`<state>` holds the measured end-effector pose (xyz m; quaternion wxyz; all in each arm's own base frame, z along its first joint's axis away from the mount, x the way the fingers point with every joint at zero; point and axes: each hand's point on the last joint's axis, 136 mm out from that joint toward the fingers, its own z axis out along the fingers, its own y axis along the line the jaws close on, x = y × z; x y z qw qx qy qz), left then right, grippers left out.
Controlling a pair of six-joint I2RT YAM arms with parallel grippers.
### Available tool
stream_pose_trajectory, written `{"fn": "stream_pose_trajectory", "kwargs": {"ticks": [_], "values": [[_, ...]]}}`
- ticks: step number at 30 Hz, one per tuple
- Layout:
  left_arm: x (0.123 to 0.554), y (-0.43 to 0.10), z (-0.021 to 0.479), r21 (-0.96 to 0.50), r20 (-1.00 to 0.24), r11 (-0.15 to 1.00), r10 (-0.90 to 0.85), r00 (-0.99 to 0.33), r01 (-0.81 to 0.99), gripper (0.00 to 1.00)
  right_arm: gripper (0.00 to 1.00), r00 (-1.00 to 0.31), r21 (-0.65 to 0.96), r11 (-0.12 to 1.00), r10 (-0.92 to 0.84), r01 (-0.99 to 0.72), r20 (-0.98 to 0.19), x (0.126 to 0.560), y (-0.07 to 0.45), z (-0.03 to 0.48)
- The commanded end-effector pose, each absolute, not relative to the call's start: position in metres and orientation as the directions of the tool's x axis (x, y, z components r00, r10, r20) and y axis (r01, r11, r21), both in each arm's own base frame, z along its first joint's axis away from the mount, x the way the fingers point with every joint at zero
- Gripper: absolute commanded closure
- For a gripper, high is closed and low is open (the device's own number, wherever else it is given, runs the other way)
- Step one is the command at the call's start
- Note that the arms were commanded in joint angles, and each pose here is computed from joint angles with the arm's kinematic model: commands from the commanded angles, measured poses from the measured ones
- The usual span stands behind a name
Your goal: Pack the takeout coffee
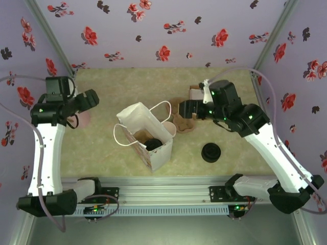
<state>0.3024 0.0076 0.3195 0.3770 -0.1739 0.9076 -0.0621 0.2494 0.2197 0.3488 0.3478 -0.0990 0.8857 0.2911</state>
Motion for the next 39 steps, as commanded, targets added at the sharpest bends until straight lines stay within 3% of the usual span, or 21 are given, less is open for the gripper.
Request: {"fn": "stream_pose_trajectory", "kwargs": {"ticks": [1,9,13,17,24,31,34,36,39], "values": [[0.308,0.025,0.328,-0.181,-0.673,0.939,-0.336,-0.659,-0.294,0.08,0.09,-0.702,0.462,0.749,-0.005,-0.474,-0.712,0.267,0.249,0.372],[0.319,0.066,0.346,-0.052,-0.69,0.917,-0.32,-0.649,-0.397,0.18,0.16,-0.719,0.469,0.707,-0.08,-0.529,-0.691,0.299,0.291,0.364],[0.317,0.093,0.352,0.048,-0.712,0.875,-0.308,-0.631,-0.481,0.22,0.2,-0.748,0.479,0.717,-0.088,-0.506,-0.658,0.313,0.294,0.348],[0.324,0.108,0.345,0.058,-0.698,0.855,-0.334,-0.633,-0.516,0.3,0.23,-0.791,0.521,0.72,-0.063,-0.458,-0.608,0.322,0.285,0.325],[0.365,0.115,0.331,0.081,-0.647,0.86,-0.338,-0.683,-0.503,0.53,0.24,-0.816,0.555,0.712,-0.044,-0.43,-0.576,0.324,0.271,0.304],[0.396,0.121,0.31,0.098,-0.562,0.867,-0.357,-0.746,-0.488,0.54,0.25,-0.83,0.579,0.704,-0.026,-0.411,-0.558,0.325,0.264,0.295],[0.405,0.105,0.297,0.023,-0.497,0.897,-0.373,-0.784,-0.441,0.58,0.25,-0.835,0.58,0.706,-0.03,-0.407,-0.55,0.325,0.263,0.292],[0.402,0.087,0.288,-0.028,-0.447,0.918,-0.366,-0.816,-0.396,0.61,0.25,-0.837,0.578,0.709,-0.032,-0.404,-0.546,0.323,0.261,0.29],[0.388,0.067,0.283,-0.019,-0.447,0.935,-0.325,-0.833,-0.354,0.57,0.26,-0.84,0.57,0.721,-0.03,-0.393,-0.541,0.321,0.257,0.288]]}}
